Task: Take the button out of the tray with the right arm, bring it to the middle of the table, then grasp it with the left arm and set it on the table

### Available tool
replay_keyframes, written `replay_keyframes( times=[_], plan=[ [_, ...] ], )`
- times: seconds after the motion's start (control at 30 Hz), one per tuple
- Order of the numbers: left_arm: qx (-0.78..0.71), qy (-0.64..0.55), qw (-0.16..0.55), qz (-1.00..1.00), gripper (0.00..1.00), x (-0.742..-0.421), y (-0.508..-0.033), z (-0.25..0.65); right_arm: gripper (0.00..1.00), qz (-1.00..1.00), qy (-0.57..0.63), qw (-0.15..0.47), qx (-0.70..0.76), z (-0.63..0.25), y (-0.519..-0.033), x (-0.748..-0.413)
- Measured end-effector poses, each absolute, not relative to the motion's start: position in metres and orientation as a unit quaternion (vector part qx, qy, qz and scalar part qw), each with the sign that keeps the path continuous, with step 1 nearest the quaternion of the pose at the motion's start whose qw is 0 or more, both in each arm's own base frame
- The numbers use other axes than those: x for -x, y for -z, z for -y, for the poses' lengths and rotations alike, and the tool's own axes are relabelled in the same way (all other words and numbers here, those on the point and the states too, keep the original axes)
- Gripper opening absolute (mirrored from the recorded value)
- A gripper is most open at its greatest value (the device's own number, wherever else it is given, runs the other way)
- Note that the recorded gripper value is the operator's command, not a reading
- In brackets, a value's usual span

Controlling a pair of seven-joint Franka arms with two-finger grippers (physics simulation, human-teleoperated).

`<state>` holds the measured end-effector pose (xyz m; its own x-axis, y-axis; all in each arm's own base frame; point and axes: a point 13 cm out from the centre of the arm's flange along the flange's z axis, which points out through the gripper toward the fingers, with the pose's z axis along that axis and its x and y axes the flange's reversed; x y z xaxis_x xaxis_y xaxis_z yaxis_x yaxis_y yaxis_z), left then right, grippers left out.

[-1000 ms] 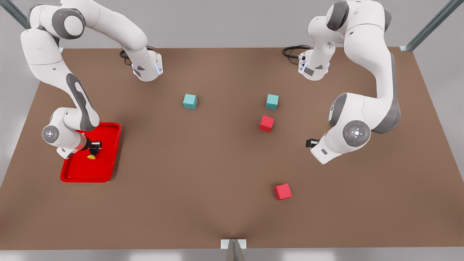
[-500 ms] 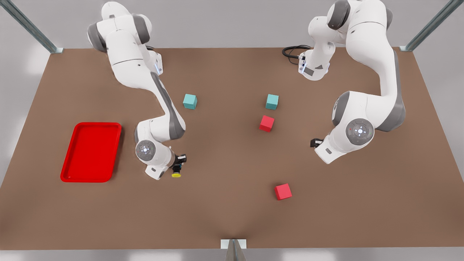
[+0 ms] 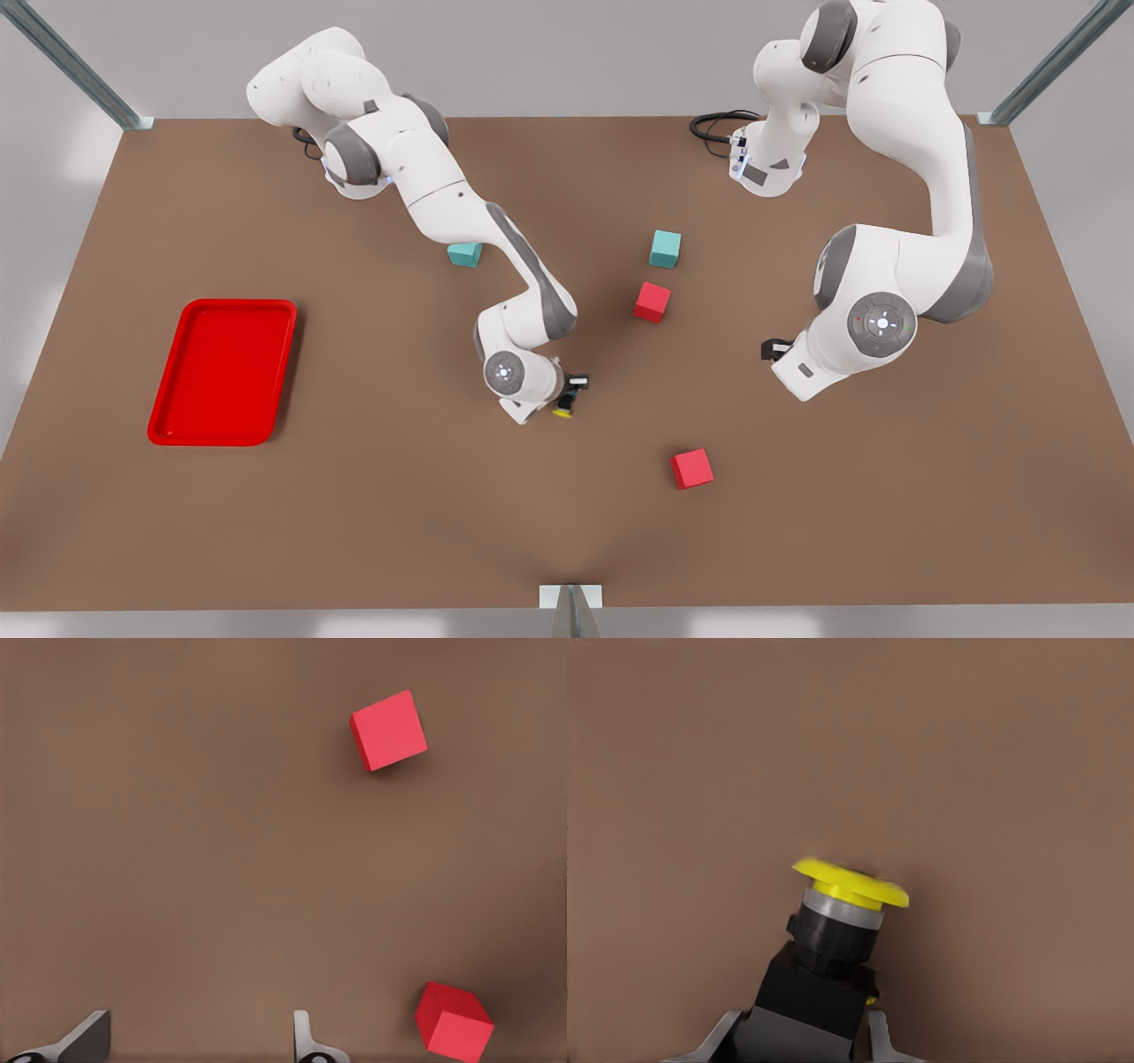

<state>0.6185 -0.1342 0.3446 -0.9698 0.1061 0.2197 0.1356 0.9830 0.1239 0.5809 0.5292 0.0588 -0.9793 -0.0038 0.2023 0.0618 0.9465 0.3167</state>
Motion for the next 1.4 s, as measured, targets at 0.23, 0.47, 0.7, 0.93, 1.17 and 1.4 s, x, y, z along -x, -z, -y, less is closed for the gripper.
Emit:
replay_keyframes(
  times=[0.23, 0.47, 0.7, 0.93, 1.17, 1.4],
  plan=[
    [0.064, 0.072, 0.100, 0.990, 1.00, -0.622, -0.347, 0.137, 1.00, 0.962, 0.233, 0.078, 0.117, -0.491, -0.182, -0.648],
    [0.150, 0.026, 0.058, 0.987, 1.00, -0.608, -0.335, 0.318, 1.00, 0.971, 0.057, 0.027, 0.232, -0.014, -0.318, -0.668],
    [0.141, 0.026, 0.056, 0.988, 1.00, -0.578, -0.231, 0.429, 1.00, 0.985, 0.007, 0.017, 0.174, 0.058, -0.469, -0.598],
    [0.098, 0.027, 0.034, 0.994, 1.00, -0.570, -0.158, 0.475, 1.00, 0.990, -0.004, 0.099, 0.100, 0.026, -0.447, -0.570],
    [0.074, 0.005, 0.035, 0.997, 1.00, -0.570, -0.104, 0.489, 1.00, 0.993, -0.027, 0.109, 0.030, -0.019, -0.435, -0.576],
    [0.083, -0.012, 0.028, 0.996, 1.00, -0.563, -0.061, 0.508, 1.00, 0.990, -0.034, 0.138, 0.009, -0.038, -0.432, -0.560]
  ],
)
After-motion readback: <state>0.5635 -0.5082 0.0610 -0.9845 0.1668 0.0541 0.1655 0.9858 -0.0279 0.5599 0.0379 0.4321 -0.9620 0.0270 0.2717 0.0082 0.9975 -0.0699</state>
